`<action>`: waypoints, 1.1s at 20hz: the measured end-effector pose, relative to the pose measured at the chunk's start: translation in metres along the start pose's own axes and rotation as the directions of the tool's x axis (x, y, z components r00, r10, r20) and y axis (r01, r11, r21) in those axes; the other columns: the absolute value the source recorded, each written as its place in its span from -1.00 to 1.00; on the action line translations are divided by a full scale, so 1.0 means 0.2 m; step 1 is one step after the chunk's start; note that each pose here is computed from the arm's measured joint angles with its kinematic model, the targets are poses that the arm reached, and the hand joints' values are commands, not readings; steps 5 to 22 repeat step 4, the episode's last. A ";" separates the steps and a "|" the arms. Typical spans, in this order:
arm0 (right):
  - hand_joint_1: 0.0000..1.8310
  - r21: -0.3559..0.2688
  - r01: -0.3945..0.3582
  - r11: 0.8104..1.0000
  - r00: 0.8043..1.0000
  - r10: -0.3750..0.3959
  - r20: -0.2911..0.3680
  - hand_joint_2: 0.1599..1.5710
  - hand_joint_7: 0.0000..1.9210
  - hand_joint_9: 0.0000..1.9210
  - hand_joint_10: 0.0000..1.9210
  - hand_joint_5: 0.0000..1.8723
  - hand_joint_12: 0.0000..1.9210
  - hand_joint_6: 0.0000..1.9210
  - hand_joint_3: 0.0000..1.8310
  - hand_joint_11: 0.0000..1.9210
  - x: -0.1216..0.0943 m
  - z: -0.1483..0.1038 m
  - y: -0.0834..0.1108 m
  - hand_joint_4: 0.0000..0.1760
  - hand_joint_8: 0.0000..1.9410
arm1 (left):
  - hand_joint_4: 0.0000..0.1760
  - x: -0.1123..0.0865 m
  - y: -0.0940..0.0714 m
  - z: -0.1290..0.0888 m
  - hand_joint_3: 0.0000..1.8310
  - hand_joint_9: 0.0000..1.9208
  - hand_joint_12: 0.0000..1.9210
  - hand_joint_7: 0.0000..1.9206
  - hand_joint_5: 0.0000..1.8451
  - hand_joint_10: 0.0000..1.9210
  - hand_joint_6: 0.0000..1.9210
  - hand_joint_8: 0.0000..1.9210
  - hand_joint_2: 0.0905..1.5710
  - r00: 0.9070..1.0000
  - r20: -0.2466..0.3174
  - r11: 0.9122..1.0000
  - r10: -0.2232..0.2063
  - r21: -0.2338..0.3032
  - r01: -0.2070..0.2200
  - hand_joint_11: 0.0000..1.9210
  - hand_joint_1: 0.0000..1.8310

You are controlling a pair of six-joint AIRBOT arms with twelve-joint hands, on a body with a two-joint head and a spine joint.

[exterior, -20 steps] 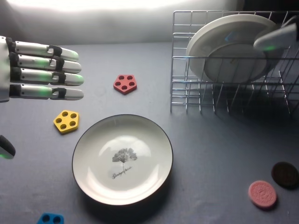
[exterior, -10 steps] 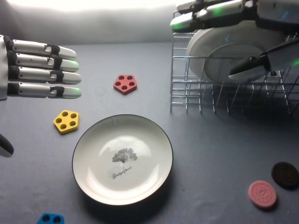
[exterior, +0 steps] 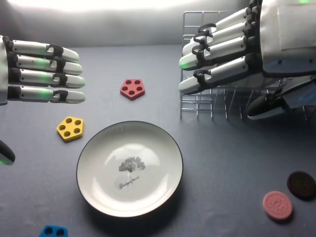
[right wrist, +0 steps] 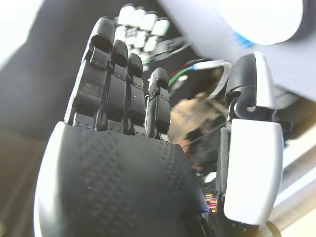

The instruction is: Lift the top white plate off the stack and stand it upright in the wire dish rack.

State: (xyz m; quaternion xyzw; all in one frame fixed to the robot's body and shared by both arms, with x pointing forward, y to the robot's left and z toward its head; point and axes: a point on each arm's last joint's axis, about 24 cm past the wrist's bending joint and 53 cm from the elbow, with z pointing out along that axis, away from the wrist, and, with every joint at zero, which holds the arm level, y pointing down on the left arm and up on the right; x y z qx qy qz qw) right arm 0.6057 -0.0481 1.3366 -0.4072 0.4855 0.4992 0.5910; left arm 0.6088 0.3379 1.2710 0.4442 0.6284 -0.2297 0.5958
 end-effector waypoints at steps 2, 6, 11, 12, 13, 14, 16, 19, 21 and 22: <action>-0.02 -0.017 0.031 0.999 0.999 -0.032 -0.031 0.20 -0.65 -0.58 -1.00 -0.64 -0.96 -0.99 -1.00 -0.44 0.04 0.00 0.02 0.49 -0.99 | -1.00 0.00 0.00 0.00 -1.00 -0.93 -0.75 -0.90 -0.86 -1.00 -1.00 -1.00 0.11 1.000 -0.001 1.000 0.001 -0.002 -0.001 -1.00 -0.84; -0.05 -0.051 0.065 0.997 0.995 -0.069 -0.076 0.20 -0.66 -0.57 -0.99 -0.64 -0.96 -0.99 -1.00 -0.44 0.09 -0.01 0.06 0.52 -1.00 | -1.00 -0.01 0.01 -0.02 -1.00 -0.91 -0.74 -0.87 -0.85 -0.99 -1.00 -0.99 0.11 1.000 0.001 1.000 0.002 -0.008 -0.002 -0.99 -0.83; -0.05 -0.051 0.065 0.997 0.995 -0.069 -0.076 0.20 -0.66 -0.57 -0.99 -0.64 -0.96 -0.99 -1.00 -0.44 0.09 -0.01 0.06 0.52 -1.00 | -1.00 -0.01 0.01 -0.02 -1.00 -0.91 -0.74 -0.87 -0.85 -0.99 -1.00 -0.99 0.11 1.000 0.001 1.000 0.002 -0.008 -0.002 -0.99 -0.83; -0.05 -0.051 0.065 0.997 0.995 -0.069 -0.076 0.20 -0.66 -0.57 -0.99 -0.64 -0.96 -0.99 -1.00 -0.44 0.09 -0.01 0.06 0.52 -1.00 | -1.00 -0.01 0.01 -0.02 -1.00 -0.91 -0.74 -0.87 -0.85 -0.99 -1.00 -0.99 0.11 1.000 0.001 1.000 0.002 -0.008 -0.002 -0.99 -0.83; -0.05 -0.051 0.065 0.997 0.995 -0.069 -0.076 0.20 -0.66 -0.57 -0.99 -0.64 -0.96 -0.99 -1.00 -0.44 0.09 -0.01 0.06 0.52 -1.00 | -1.00 -0.01 0.01 -0.02 -1.00 -0.91 -0.74 -0.87 -0.85 -0.99 -1.00 -0.99 0.11 1.000 0.001 1.000 0.002 -0.008 -0.002 -0.99 -0.83; -0.05 -0.051 0.065 0.997 0.995 -0.069 -0.076 0.20 -0.66 -0.57 -0.99 -0.64 -0.96 -0.99 -1.00 -0.44 0.09 -0.01 0.06 0.52 -1.00 | -1.00 -0.01 0.01 -0.02 -1.00 -0.91 -0.74 -0.87 -0.85 -0.99 -1.00 -0.99 0.11 1.000 0.001 1.000 0.002 -0.008 -0.002 -0.99 -0.83; -0.05 -0.051 0.065 0.997 0.995 -0.069 -0.076 0.20 -0.66 -0.57 -0.99 -0.64 -0.96 -0.99 -1.00 -0.44 0.09 -0.01 0.06 0.52 -1.00 | -1.00 -0.01 0.01 -0.02 -1.00 -0.91 -0.74 -0.87 -0.85 -0.99 -1.00 -0.99 0.11 1.000 0.001 1.000 0.002 -0.008 -0.002 -0.99 -0.83; -0.05 -0.051 0.065 0.997 0.995 -0.069 -0.076 0.20 -0.66 -0.57 -0.99 -0.64 -0.96 -0.99 -1.00 -0.44 0.09 -0.01 0.06 0.52 -1.00 | -1.00 -0.01 0.01 -0.02 -1.00 -0.91 -0.74 -0.87 -0.85 -0.99 -1.00 -0.99 0.11 1.000 0.001 1.000 0.002 -0.008 -0.002 -0.99 -0.83; -0.05 -0.051 0.065 0.997 0.995 -0.069 -0.076 0.20 -0.66 -0.57 -0.99 -0.64 -0.96 -0.99 -1.00 -0.44 0.09 -0.01 0.06 0.52 -1.00 | -1.00 -0.01 0.01 -0.02 -1.00 -0.91 -0.74 -0.87 -0.85 -0.99 -1.00 -0.99 0.11 1.000 0.001 1.000 0.002 -0.008 -0.002 -0.99 -0.83; -0.05 -0.051 0.065 0.997 0.995 -0.069 -0.076 0.20 -0.66 -0.57 -0.99 -0.64 -0.96 -0.99 -1.00 -0.44 0.09 -0.01 0.06 0.52 -1.00 | -1.00 -0.01 0.01 -0.02 -1.00 -0.91 -0.74 -0.87 -0.85 -0.99 -1.00 -0.99 0.11 1.000 0.001 1.000 0.002 -0.008 -0.002 -0.99 -0.83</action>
